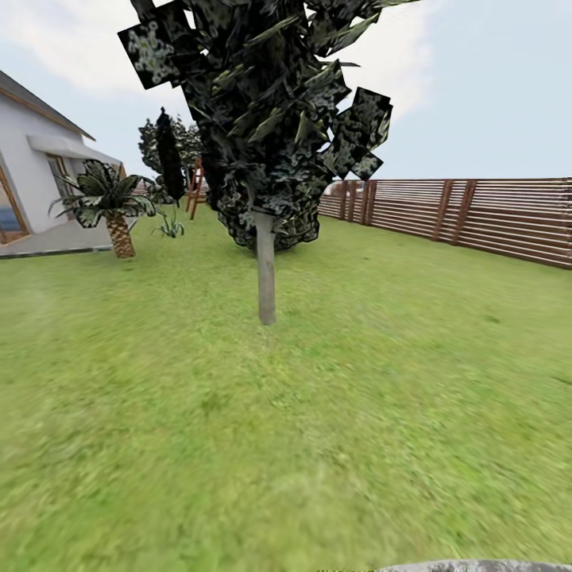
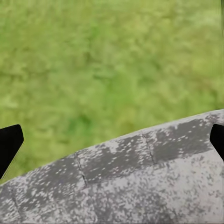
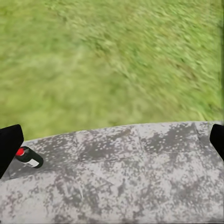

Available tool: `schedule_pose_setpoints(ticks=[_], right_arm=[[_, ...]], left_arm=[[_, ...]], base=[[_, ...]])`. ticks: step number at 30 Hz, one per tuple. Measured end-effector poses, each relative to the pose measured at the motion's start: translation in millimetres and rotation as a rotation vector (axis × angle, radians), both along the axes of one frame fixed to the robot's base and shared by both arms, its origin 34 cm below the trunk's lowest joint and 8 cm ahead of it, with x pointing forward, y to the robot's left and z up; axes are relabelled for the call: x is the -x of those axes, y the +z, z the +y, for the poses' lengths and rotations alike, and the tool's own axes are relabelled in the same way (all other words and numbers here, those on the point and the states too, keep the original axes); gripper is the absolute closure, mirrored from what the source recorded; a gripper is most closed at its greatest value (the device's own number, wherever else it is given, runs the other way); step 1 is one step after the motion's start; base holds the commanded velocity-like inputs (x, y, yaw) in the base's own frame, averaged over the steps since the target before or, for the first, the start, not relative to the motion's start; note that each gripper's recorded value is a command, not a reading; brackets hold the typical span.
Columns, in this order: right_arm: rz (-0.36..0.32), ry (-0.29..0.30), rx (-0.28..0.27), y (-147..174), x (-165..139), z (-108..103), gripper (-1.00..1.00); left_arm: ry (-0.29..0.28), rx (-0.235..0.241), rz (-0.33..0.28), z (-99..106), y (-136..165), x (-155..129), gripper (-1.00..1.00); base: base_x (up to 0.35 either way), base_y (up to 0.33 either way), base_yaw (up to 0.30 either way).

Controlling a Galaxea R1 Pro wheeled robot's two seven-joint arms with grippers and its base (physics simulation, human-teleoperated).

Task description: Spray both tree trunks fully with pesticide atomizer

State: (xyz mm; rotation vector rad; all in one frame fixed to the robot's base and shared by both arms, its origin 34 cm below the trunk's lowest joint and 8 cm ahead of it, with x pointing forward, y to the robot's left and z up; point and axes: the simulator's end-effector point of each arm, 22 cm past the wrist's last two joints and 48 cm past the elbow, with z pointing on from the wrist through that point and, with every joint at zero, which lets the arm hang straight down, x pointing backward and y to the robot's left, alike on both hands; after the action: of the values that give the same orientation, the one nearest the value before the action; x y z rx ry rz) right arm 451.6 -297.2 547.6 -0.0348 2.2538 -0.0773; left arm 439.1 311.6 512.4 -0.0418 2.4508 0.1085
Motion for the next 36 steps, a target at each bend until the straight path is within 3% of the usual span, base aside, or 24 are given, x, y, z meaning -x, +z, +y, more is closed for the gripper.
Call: schedule_pose_setpoints(ticks=[19,36], right_arm=[[0.001,0.0,0.0,-0.2,0.2,0.0,-1.0],[0.001,0.0,0.0,-0.3,0.3,0.0,-1.0]], left_arm=[[0.0,0.0,0.001,0.0,-0.2,0.4,-1.0],[0.0,0.0,0.001,0.0,-0.2,0.4,-1.0]], base=[[0.0,0.231,-0.29],[0.0,0.023,-0.29]])
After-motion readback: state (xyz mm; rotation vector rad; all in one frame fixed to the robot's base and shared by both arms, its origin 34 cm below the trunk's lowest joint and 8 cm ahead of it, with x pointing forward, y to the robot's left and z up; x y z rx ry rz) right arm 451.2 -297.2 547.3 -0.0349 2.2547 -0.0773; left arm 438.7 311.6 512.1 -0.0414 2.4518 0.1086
